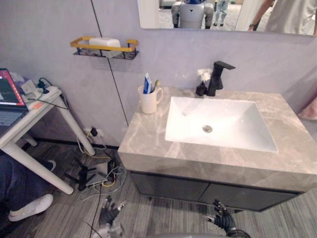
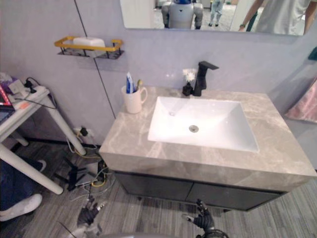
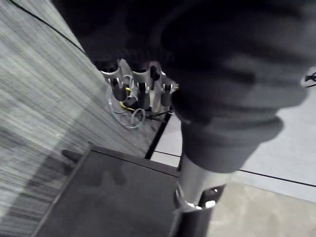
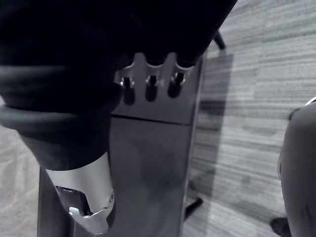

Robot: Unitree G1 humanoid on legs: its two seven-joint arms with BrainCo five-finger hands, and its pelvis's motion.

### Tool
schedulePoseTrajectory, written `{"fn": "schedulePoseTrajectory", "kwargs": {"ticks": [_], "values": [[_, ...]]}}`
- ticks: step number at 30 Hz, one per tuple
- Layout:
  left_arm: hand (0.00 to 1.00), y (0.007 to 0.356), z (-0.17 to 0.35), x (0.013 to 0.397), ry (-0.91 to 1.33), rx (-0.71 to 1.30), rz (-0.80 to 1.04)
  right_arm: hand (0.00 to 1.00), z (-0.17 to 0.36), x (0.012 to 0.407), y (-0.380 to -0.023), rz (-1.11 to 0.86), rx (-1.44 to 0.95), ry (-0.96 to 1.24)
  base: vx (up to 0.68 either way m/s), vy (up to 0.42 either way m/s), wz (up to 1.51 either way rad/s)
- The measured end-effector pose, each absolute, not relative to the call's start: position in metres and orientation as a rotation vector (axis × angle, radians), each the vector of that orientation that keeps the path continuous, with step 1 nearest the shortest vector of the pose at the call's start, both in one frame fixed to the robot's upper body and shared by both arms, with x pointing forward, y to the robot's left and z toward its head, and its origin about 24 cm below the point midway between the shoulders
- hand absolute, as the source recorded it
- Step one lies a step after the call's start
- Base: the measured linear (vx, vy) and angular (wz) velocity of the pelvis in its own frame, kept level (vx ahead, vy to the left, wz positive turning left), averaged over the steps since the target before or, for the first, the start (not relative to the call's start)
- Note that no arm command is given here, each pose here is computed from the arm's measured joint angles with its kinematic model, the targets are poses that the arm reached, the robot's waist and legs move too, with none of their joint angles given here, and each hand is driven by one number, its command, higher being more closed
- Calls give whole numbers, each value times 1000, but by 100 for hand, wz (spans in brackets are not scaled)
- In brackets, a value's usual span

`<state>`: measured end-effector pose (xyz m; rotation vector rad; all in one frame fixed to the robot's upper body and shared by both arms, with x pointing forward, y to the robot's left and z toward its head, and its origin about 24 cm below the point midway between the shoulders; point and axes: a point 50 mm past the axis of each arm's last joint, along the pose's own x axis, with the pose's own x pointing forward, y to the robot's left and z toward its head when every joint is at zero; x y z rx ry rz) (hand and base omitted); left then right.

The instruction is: Organize washtable

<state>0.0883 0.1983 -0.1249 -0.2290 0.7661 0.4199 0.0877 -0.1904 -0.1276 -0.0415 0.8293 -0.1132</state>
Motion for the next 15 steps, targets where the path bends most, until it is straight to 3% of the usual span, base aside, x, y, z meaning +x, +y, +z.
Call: {"fn": "schedulePoseTrajectory", "kwargs": {"ticks": [4,15], "values": [[0,188,-141,70,891,-218,388,0,-137,81,-183,-122,-12,884,-1,-1,-1],[0,184,-153,81,972,-136,295,0,-146,91,-182,-133,-16,927,-8,-2,-9]]}}
